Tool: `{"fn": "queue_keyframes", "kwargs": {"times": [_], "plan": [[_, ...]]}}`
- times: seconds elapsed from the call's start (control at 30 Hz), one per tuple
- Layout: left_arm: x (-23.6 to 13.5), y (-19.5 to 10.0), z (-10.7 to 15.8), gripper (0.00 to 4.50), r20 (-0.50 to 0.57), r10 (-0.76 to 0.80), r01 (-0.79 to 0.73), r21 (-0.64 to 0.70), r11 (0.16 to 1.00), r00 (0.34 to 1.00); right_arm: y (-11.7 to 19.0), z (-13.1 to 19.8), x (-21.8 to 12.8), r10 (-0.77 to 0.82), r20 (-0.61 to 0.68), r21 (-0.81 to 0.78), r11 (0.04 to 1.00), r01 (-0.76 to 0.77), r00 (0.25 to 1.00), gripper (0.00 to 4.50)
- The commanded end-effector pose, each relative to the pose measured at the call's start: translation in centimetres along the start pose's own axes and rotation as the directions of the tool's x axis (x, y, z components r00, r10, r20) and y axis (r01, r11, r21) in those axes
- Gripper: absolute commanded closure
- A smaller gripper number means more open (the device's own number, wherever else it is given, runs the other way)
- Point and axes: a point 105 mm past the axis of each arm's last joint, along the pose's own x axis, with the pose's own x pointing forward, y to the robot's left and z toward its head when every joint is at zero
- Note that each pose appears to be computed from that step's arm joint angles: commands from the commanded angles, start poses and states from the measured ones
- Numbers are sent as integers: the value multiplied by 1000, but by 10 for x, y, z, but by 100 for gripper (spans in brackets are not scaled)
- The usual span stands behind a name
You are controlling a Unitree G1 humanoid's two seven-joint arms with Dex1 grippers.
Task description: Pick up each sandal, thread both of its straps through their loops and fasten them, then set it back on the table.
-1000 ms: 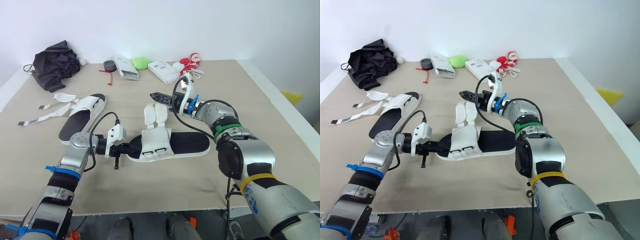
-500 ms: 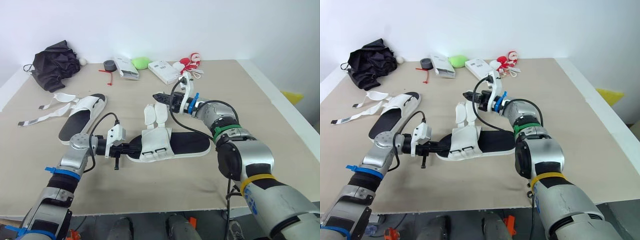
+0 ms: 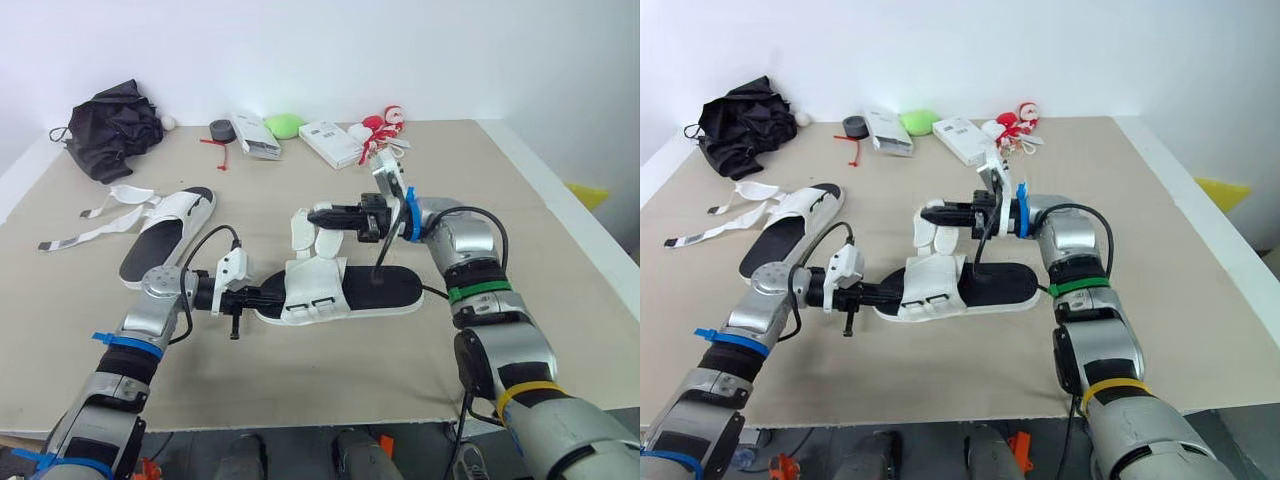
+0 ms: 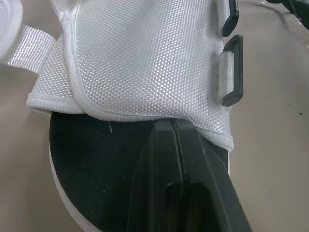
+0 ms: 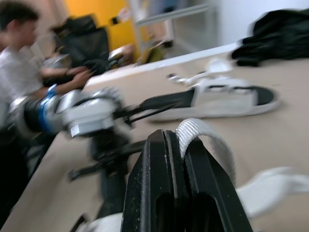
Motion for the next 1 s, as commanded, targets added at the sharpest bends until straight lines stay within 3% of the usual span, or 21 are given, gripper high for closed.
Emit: {"fn": "queue_keyframes", "kwargs": {"times": [0.03, 0.2, 0.3, 0.43, 0.63, 0.87, 1.0], "plan": [[11, -20, -43, 450, -122, -80, 62, -143, 988, 989, 37, -10, 7, 165, -128, -91, 980, -177, 978, 443], [13, -20, -43, 450, -120, -87, 70, -142, 987, 989, 61, -57, 3, 229, -383, -118, 949, -293, 895, 443], [14, -20, -43, 450, -120, -90, 72, -142, 987, 989, 58, -64, 1, 219, -422, -99, 954, -285, 880, 443], [14, -19, -43, 450, -121, -92, 74, -143, 987, 988, 48, -63, 2, 197, -423, -52, 969, -241, 884, 308], [14, -19, -43, 450, -123, -93, 75, -143, 987, 988, 32, -50, -2, 160, -399, 0, 985, -175, 903, 18], [14, -18, -43, 450, -123, -91, 72, -147, 987, 988, 33, -24, -24, 177, -385, 19, 983, -184, 906, 5], [14, -18, -44, 450, -123, -92, 73, -151, 986, 988, 28, -6, -24, 159, -313, 86, 987, -139, 936, 5]]}}
